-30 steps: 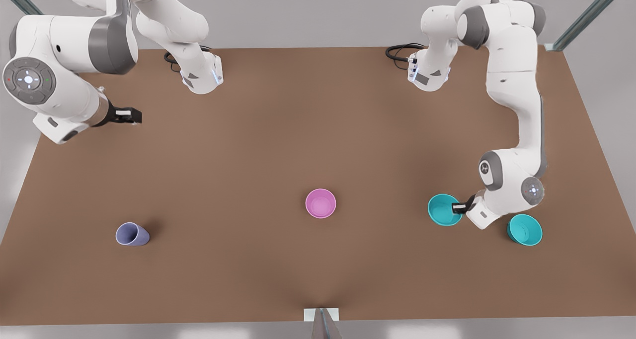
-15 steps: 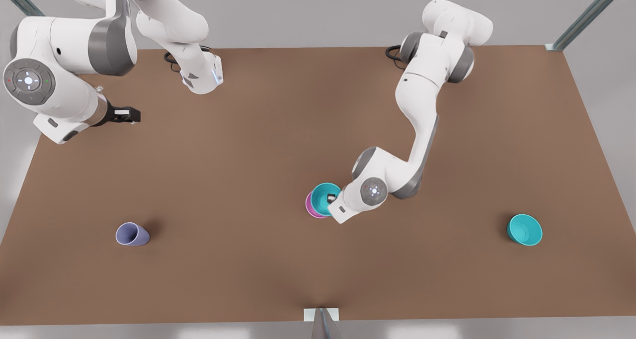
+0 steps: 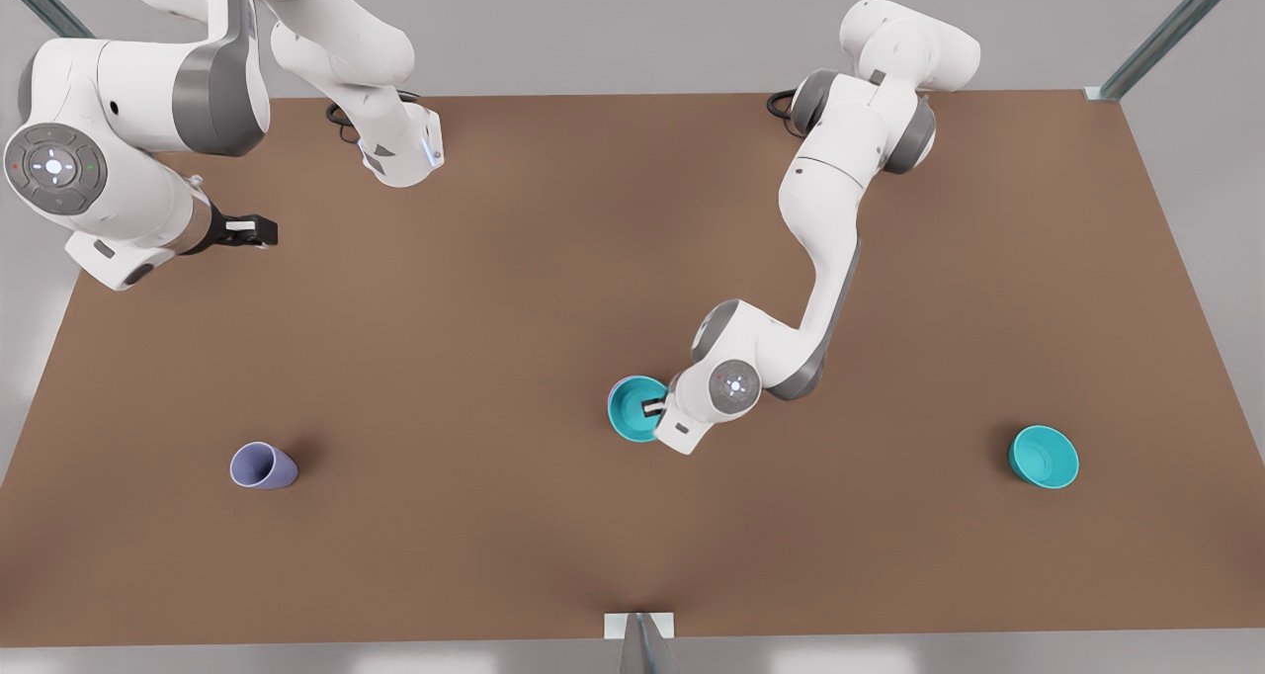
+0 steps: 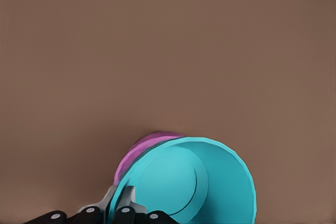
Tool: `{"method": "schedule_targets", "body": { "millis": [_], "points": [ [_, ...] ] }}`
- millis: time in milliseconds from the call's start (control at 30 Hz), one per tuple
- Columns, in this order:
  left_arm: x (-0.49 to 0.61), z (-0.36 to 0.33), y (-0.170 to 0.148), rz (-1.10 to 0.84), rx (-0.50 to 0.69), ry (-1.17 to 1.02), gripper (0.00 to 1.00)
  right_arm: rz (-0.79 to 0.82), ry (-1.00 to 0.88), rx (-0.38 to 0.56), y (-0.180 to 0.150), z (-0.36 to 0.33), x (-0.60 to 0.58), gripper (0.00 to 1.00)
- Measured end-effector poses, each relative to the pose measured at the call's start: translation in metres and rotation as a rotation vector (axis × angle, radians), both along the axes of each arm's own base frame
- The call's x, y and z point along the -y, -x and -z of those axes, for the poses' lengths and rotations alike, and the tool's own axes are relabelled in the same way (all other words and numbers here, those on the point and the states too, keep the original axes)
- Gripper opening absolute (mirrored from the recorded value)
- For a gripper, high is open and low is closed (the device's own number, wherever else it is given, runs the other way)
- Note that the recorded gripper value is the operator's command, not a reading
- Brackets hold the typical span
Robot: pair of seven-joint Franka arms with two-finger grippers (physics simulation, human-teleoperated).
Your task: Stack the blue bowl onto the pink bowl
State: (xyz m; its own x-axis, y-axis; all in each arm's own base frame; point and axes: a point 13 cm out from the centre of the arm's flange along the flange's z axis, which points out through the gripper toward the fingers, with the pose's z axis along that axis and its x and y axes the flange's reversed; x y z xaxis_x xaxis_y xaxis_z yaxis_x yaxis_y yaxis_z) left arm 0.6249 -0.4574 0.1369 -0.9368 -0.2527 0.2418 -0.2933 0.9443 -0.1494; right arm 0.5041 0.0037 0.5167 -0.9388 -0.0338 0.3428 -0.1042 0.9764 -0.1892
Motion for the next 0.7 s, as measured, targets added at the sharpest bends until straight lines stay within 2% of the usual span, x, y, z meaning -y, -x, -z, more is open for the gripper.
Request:
{"method": "schedule_targets", "body": {
  "millis": [500, 567, 700],
  "points": [
    [0.010, 0.003, 0.010, -0.126, -0.045, -0.025, 0.21, -0.006, -0.002, -0.007, 0.000, 0.001, 0.000, 1.00],
    [0.008, 0.005, 0.013, -0.137, -0.054, -0.034, 1.00, -0.007, -0.003, -0.008, 0.000, 0.002, 0.000, 1.00],
    [-0.003, -0.001, 0.011, -0.159, -0.059, -0.051, 1.00, -0.008, -0.003, -0.009, 0.000, 0.002, 0.000, 1.00]
  ]
}}
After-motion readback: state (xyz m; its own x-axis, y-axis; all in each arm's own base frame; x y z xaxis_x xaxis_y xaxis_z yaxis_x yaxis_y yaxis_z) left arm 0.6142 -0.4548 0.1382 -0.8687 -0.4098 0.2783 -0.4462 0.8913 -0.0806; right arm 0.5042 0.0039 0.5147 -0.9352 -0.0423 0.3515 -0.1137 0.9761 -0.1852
